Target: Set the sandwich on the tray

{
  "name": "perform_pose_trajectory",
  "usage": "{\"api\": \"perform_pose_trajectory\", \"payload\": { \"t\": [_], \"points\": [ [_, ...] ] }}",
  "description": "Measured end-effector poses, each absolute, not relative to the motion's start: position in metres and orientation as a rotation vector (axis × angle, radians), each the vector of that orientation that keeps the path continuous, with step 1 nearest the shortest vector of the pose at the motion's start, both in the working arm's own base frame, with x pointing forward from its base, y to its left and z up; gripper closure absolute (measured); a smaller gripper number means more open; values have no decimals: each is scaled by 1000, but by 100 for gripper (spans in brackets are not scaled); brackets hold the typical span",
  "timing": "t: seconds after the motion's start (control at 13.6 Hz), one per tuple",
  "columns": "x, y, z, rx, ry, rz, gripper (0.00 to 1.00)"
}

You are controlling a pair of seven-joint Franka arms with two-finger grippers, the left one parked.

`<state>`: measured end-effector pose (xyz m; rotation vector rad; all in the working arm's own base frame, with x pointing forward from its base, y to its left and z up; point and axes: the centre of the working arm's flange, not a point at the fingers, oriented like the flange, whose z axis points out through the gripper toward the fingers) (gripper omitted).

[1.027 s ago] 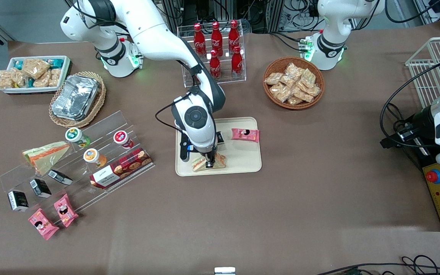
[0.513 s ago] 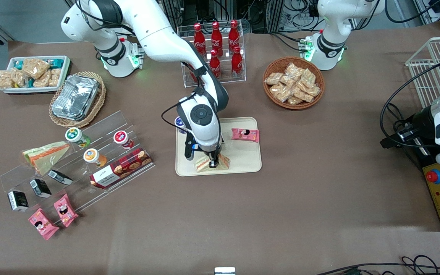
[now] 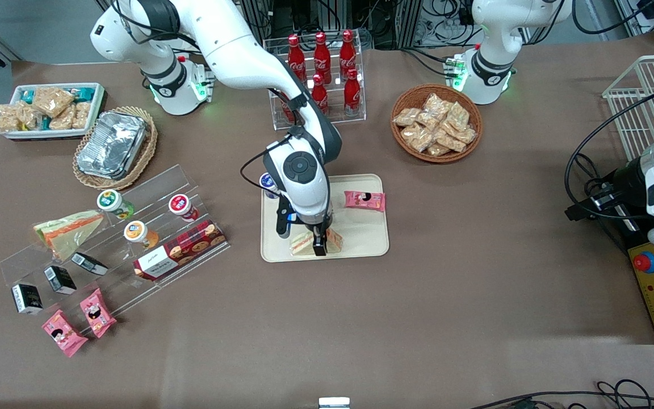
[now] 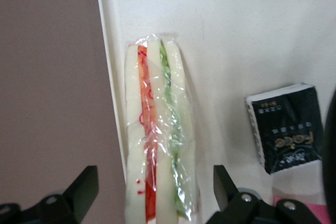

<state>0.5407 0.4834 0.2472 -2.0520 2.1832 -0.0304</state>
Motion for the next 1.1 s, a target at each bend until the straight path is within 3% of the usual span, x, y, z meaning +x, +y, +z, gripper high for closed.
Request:
{"api": "perform_pose_trajectory", "payload": {
  "t": [0.59,1.1],
  "points": [
    [551,463,355,-2229,2079,89,2],
    [568,412,431,-2643,1594,18,2]
  ]
}}
